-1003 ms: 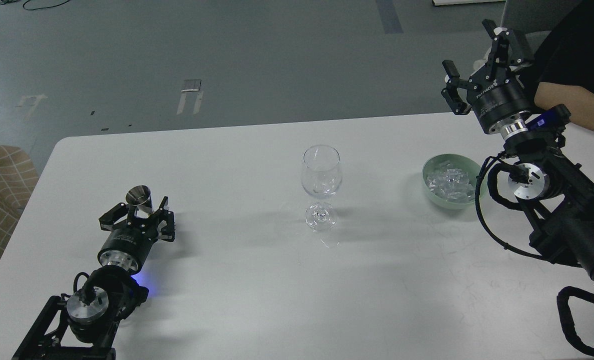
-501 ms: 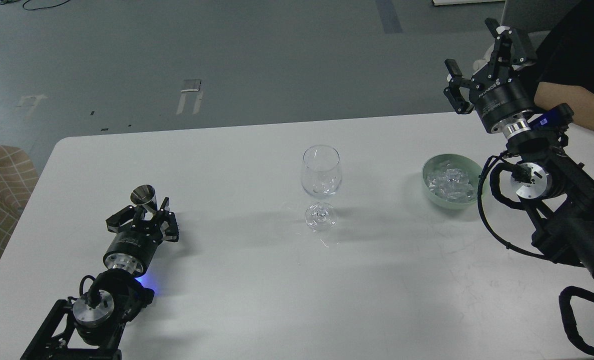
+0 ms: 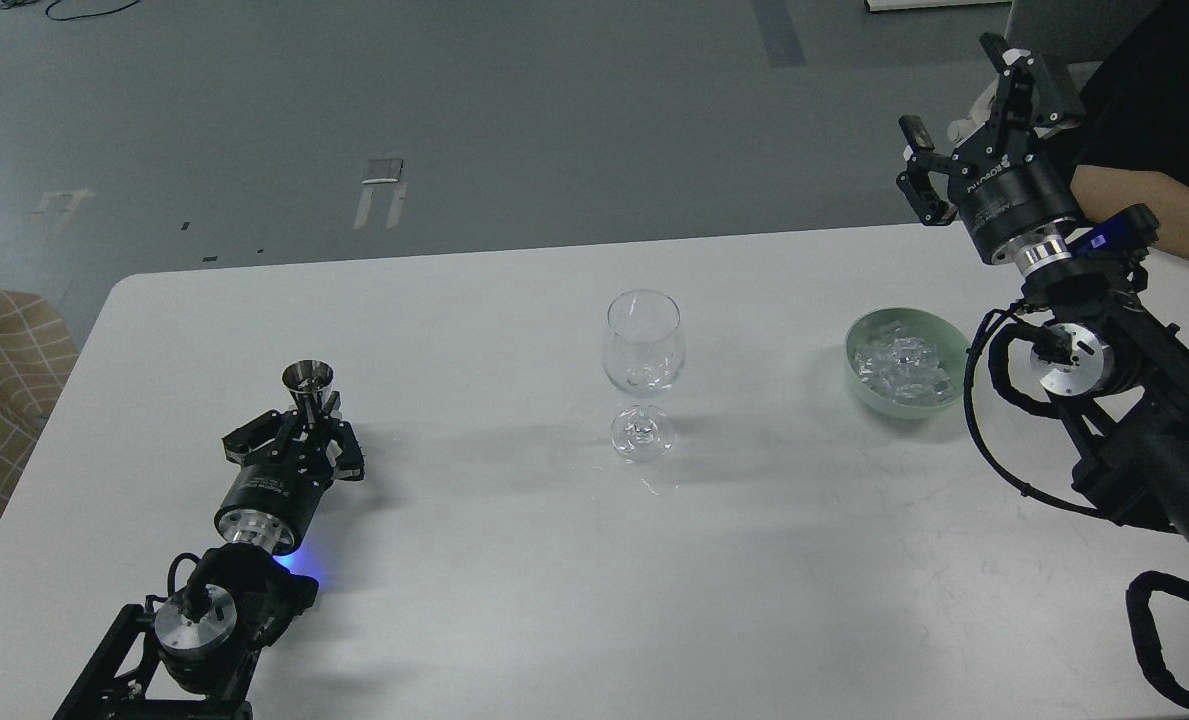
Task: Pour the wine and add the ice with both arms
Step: 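Close the left gripper around the steel jigger, then lift the jigger with the left gripper toward the wine glass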
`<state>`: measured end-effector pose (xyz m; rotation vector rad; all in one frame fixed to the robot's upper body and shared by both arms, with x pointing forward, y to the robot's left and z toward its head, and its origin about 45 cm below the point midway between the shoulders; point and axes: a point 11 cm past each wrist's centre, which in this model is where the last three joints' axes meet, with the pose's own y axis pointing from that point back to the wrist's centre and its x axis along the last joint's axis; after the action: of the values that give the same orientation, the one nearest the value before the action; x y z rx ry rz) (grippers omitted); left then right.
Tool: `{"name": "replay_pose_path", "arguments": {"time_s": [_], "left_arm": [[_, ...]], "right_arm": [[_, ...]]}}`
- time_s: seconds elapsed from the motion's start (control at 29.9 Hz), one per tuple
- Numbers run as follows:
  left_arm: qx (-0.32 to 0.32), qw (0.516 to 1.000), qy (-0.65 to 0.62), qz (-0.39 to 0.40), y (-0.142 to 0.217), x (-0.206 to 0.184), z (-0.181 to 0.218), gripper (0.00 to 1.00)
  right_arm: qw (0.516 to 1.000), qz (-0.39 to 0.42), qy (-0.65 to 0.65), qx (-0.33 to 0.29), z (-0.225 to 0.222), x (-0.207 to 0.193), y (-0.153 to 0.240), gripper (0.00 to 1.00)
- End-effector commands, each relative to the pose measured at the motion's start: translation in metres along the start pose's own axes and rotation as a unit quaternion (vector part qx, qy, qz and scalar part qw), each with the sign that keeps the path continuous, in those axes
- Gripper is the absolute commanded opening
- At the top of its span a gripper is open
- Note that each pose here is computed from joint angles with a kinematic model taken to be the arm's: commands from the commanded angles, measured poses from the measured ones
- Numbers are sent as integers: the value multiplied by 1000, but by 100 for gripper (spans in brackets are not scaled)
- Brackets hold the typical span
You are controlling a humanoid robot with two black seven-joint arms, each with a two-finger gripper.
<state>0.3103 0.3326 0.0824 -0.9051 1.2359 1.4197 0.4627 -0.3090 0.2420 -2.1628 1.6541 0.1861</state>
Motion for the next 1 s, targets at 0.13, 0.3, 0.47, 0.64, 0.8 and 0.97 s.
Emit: {"name": "replay_pose_path", "arguments": {"time_s": [0.13,0.3,0.47,0.64,0.8,0.97], "left_arm": [[-4,1000,5,-10,-1,-3,-1,0],[-2,999,2,-32,-2,-9,-3,0],[-3,999,-1,-48,-7,-18,-5,0],[-2,998,-4,-62,-14,-30,-3,0],[4,997,-16,-75,-19,-40,-5,0],[27,995,-34,-90,-24,-52,-15,0]], "right_arm": [[1000,0,0,0,0,0,0,100],[1000,0,0,0,0,0,0,100],[1000,1,2,0,-1,2,0,100],[1000,0,3,1,-3,2,0,100],[1000,-1,3,2,-3,1,0,100],[1000,-1,3,2,-3,1,0,100]]}}
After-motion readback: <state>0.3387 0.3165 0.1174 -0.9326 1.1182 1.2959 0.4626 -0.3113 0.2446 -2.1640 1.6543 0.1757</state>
